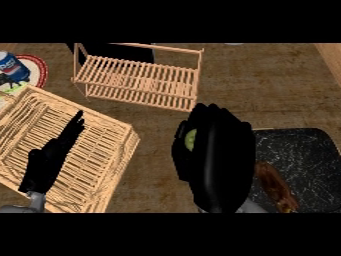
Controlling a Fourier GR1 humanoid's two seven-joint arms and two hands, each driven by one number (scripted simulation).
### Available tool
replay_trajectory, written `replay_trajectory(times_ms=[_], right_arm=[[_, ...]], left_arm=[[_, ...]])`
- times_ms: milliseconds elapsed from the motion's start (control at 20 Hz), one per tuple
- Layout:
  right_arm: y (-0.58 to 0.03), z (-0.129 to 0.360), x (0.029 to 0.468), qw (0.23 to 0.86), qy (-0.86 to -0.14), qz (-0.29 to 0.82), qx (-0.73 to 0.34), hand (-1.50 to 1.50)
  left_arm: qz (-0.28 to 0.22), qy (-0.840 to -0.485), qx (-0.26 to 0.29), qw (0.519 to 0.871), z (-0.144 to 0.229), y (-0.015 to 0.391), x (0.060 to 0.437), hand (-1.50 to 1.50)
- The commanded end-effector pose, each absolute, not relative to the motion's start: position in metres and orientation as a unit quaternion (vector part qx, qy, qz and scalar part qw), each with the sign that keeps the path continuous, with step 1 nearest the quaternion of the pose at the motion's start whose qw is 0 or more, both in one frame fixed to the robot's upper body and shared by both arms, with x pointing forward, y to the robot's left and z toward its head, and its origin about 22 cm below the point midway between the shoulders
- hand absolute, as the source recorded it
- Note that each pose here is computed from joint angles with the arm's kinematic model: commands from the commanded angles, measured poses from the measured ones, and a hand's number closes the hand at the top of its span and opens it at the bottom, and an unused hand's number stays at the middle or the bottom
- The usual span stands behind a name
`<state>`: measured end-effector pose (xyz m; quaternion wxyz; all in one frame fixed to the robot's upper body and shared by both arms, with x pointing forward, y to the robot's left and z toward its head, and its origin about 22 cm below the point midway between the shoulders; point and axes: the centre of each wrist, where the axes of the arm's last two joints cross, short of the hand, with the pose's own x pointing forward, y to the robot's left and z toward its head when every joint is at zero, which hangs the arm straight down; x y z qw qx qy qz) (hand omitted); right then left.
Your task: Pick the eggplant from the tray and place it in the tiered shelf
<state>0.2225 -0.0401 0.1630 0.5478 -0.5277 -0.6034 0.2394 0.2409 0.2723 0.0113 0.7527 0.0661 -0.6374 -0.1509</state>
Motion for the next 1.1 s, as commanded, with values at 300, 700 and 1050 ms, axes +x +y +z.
replay_trajectory(times_ms=[300,700,1050], right_arm=[[-0.032,0.236,0.263,0.581,-0.536,0.123,-0.600,1.50],[-0.033,0.272,0.330,0.589,-0.517,0.111,-0.611,1.50],[-0.037,0.268,0.388,0.600,-0.508,0.154,-0.598,1.50]], left_arm=[[-0.146,-0.609,0.046,0.778,-0.014,0.265,0.236,0.00],[-0.150,-0.610,0.037,0.777,-0.015,0.265,0.236,0.00],[-0.151,-0.616,0.035,0.772,-0.008,0.251,0.250,0.00]])
